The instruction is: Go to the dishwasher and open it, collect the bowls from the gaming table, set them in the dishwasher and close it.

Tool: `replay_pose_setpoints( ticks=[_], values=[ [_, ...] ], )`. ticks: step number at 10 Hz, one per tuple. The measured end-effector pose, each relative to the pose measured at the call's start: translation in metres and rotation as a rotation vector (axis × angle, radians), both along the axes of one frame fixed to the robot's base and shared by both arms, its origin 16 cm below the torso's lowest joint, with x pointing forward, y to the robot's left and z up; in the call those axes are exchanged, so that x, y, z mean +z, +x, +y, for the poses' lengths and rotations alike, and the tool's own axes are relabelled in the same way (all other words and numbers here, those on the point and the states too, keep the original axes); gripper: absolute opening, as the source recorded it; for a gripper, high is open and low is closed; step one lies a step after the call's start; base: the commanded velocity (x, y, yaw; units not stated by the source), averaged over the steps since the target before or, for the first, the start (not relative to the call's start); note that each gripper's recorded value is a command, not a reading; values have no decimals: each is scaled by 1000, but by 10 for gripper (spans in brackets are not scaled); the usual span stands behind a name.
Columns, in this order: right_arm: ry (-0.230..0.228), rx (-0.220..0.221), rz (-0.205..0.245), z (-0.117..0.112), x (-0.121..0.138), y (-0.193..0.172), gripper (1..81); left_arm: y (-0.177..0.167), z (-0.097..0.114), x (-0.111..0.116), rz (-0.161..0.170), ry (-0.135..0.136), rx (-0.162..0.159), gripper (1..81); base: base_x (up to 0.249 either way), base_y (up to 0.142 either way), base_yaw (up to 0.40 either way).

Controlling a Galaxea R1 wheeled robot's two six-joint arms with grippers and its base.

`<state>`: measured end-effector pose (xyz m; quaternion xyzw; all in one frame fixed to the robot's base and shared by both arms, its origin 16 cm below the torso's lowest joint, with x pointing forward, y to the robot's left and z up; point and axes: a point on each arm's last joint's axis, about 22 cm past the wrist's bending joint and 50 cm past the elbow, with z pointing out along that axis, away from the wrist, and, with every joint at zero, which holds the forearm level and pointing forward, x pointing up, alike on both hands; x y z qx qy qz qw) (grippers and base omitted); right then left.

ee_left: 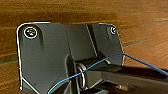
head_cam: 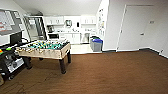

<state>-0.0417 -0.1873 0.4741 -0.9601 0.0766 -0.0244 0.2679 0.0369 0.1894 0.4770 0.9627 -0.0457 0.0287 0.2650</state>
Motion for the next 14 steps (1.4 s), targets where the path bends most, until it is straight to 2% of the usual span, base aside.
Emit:
replay_pose_setpoints(
  ticks=[1, 2, 4, 14],
  values=[
    [1, 1, 9, 0, 0, -8, 811, -6, 1, 0, 10, 2, -3, 811, 113, 0, 0],
    [0, 1, 13, 0, 0, -9, 811, -2, 2, 0, 6, 3, -2, 811, 124, 0, 0],
    [1, -3, -5, 0, 0, 2, 811, 4, 1, 0, -5, 1, 1, 811, 131, 0, 0],
    [8, -6, -8, 7, 0, 2, 811, 2, -4, 1, -2, -8, 0, 811, 141, 0, 0]
  ],
)
